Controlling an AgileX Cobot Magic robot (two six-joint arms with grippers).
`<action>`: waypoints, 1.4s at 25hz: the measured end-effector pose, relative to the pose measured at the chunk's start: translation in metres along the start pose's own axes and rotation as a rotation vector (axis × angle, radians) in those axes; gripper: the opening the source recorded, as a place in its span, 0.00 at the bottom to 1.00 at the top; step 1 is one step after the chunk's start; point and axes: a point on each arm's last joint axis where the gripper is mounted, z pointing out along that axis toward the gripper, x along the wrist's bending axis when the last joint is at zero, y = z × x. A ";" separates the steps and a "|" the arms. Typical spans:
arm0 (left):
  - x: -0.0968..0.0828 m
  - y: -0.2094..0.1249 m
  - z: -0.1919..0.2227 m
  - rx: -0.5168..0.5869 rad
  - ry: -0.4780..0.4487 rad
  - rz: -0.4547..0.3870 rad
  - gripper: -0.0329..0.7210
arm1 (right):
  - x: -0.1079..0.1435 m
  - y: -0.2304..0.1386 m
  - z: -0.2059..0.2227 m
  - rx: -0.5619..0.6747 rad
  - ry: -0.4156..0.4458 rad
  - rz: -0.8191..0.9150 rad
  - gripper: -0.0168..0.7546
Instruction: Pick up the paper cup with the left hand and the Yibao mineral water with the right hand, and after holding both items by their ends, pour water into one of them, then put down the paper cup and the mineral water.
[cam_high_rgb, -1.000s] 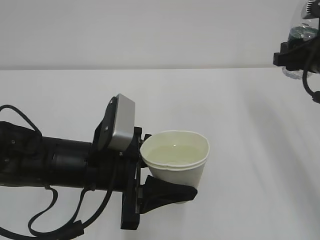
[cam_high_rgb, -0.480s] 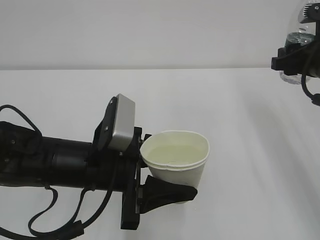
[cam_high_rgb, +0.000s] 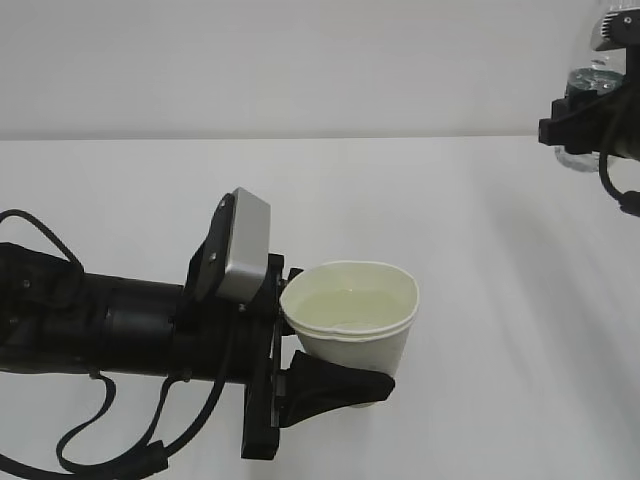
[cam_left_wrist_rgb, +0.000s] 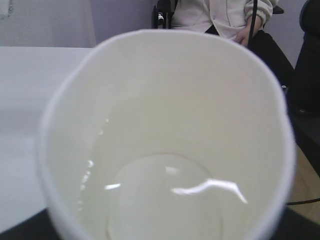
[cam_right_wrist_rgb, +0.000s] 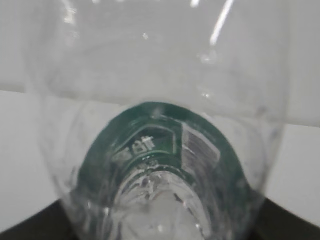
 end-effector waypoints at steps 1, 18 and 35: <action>0.000 0.000 0.000 0.000 0.000 0.000 0.60 | 0.001 -0.003 0.003 0.010 0.004 0.003 0.54; 0.000 0.000 0.000 0.005 0.003 0.000 0.60 | 0.014 -0.024 0.021 0.035 0.100 0.025 0.53; 0.000 0.000 0.000 0.005 0.003 0.000 0.60 | 0.020 -0.039 0.027 -0.072 0.135 0.086 0.53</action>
